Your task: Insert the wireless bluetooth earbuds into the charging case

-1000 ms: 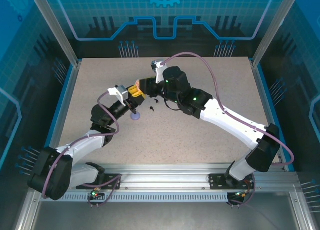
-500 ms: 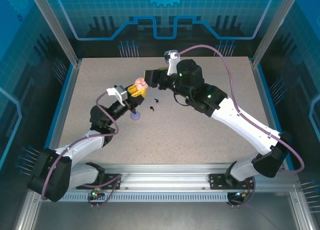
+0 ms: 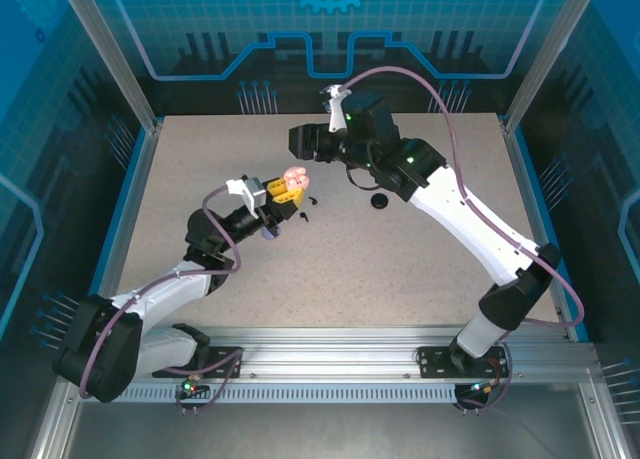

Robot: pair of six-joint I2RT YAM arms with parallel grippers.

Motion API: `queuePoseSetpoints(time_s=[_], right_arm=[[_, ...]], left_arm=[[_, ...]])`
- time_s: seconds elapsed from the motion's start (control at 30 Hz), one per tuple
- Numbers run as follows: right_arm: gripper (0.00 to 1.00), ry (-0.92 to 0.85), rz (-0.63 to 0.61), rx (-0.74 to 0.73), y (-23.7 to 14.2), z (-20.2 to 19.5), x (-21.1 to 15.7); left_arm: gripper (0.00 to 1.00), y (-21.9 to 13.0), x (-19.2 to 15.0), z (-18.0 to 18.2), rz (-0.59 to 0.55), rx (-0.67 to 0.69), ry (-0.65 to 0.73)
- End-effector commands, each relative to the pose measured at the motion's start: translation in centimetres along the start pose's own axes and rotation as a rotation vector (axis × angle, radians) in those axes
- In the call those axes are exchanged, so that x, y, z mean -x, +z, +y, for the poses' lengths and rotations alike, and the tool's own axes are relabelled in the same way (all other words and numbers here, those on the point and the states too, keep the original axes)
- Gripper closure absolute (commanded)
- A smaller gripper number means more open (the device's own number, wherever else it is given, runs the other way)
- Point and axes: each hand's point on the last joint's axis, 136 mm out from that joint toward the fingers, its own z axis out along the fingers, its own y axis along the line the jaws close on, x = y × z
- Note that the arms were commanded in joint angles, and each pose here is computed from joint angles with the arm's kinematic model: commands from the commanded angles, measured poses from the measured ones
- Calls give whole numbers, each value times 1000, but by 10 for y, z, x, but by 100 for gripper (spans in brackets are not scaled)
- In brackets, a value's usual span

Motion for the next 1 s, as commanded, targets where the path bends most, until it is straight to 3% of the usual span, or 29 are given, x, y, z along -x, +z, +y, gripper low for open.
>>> queuePoseSetpoints(time_s=[0.0,0.13,0.4,0.73,0.83,0.97], right_arm=[[31,-3,94,-15,4,-9,-10],[36,-3,171,-14,14,-8,-19],[66,6,276,-10,21,-11,-42],[83,-45,405,68,-8,9,-90],[84,-40,396,88,-32,14,-98],[80,36,246,-48,-63,-22,-84]], left_arm=[[100,2,-4,-17,24,-69,32],[100,4,-11,-23,50,-84,38],[100,6,-8,-20,40,-64,55],[100,7,1,-13,43,-15,89],[100,6,0,-10,49,1,89],[100,6,-3,-8,49,12,67]])
